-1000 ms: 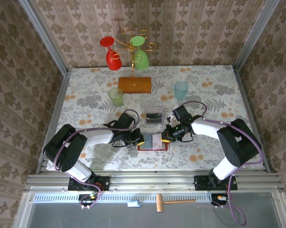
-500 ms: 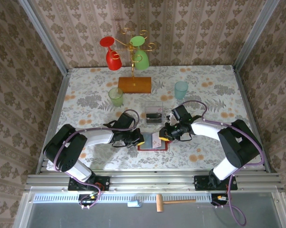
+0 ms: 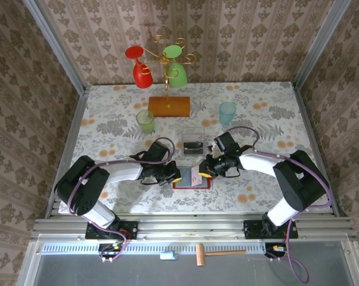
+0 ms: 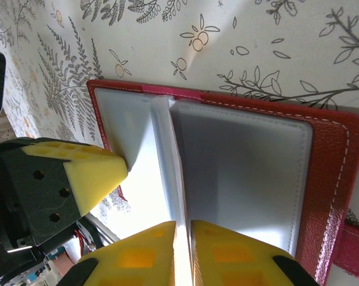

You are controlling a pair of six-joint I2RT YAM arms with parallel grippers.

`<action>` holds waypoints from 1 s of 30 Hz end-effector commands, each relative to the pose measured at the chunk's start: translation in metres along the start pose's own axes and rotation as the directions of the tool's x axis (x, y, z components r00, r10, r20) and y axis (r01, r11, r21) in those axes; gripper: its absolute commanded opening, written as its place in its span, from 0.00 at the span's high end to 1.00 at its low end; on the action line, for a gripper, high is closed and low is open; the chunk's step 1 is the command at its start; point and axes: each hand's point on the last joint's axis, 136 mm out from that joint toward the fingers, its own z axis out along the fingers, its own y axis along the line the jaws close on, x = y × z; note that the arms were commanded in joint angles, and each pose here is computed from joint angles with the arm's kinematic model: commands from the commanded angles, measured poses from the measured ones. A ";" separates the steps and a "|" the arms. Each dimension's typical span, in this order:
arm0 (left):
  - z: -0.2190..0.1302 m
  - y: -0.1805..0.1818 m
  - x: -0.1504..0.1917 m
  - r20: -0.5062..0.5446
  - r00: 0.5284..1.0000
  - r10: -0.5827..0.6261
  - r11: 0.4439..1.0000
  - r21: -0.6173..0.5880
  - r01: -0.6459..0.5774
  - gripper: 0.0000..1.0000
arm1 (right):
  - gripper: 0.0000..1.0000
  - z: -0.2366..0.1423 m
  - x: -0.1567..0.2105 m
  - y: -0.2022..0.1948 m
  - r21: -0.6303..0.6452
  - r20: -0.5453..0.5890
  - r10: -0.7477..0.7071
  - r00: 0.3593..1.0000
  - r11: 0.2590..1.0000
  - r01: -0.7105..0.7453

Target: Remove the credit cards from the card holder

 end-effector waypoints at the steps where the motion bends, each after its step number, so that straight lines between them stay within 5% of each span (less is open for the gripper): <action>1: 0.002 0.018 0.006 -0.017 1.000 -0.013 0.999 -0.052 0.012 0.96 | 0.88 -0.007 0.003 0.003 0.013 0.006 0.003 1.000 1.000 -0.003; 13: -0.009 0.003 0.002 0.005 1.000 0.004 1.000 -0.030 -0.004 0.93 | 0.95 -0.016 0.002 0.007 0.036 0.016 -0.033 0.999 0.999 0.033; 20: -0.031 -0.003 -0.009 0.082 0.996 0.023 1.000 -0.011 -0.022 0.92 | 0.99 -0.037 0.006 0.010 0.140 -0.037 -0.208 0.977 0.967 0.211; 25: -0.047 -0.001 -0.017 0.145 0.989 0.021 1.000 0.013 -0.023 0.92 | 1.00 -0.053 0.012 0.010 0.226 -0.129 -0.432 0.893 0.864 0.451; 30: -0.061 0.004 -0.022 0.199 0.980 0.014 0.999 0.027 -0.020 0.92 | 1.00 -0.065 0.010 0.009 0.286 -0.262 -0.662 0.703 0.642 0.711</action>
